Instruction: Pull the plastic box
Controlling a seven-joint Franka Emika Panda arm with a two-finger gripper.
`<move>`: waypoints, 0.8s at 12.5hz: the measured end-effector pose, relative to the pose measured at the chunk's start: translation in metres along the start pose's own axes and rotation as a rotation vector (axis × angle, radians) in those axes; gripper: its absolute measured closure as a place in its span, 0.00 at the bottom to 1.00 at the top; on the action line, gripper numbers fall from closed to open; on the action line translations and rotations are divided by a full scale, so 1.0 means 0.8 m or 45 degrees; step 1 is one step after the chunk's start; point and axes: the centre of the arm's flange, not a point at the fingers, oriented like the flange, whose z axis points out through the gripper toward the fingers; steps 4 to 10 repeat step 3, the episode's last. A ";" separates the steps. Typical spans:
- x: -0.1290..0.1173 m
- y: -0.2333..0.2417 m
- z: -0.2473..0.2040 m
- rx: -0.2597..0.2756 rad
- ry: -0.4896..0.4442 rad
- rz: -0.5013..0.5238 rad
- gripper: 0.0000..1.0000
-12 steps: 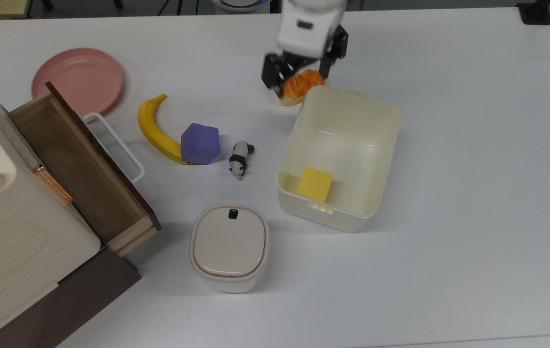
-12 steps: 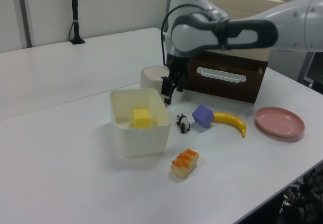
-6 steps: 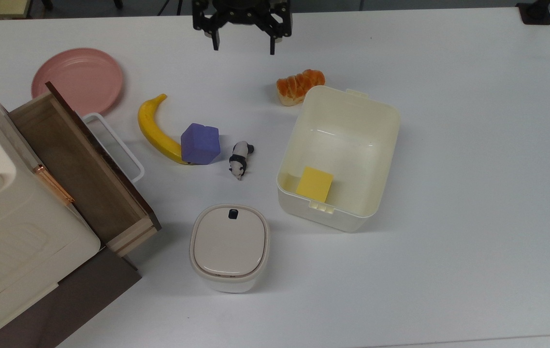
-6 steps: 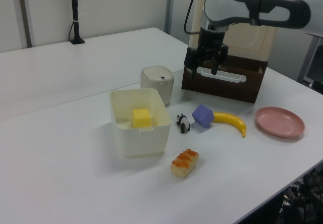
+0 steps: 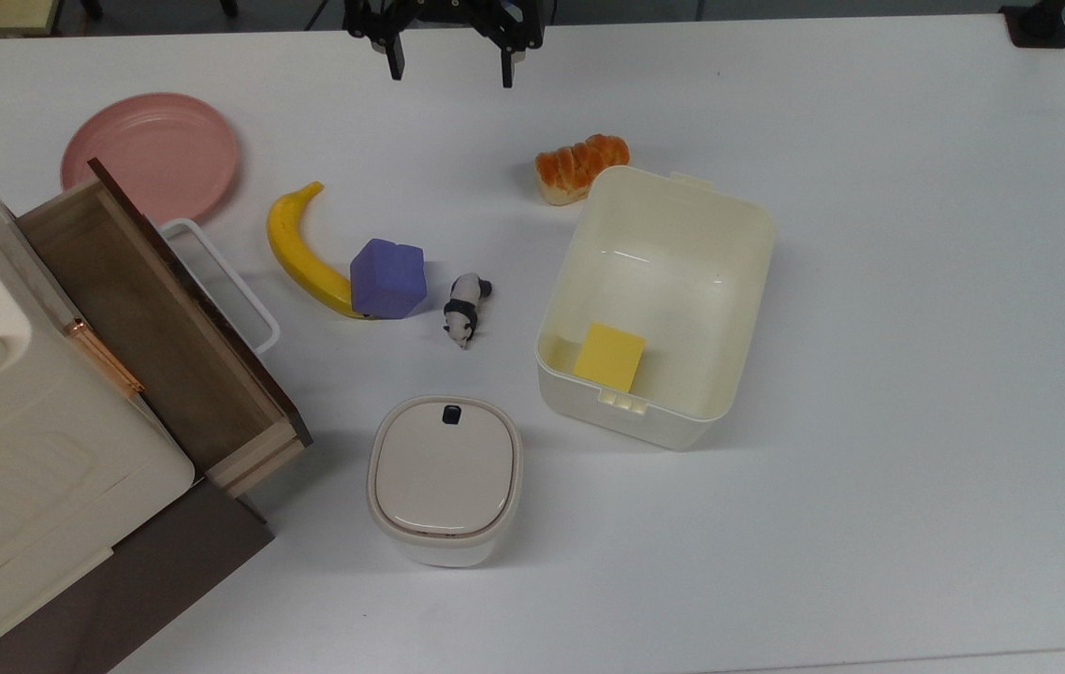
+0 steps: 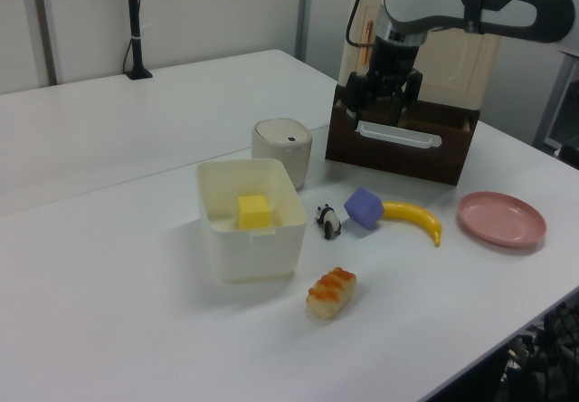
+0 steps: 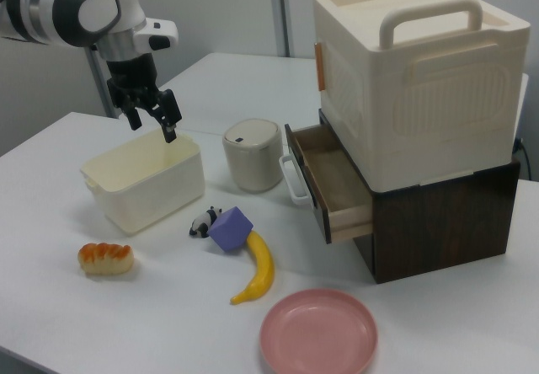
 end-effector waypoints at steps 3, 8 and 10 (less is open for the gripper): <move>0.000 -0.001 0.002 0.007 -0.004 -0.012 0.00; 0.000 -0.001 0.002 0.007 -0.004 -0.012 0.00; 0.000 -0.001 0.002 0.007 -0.004 -0.012 0.00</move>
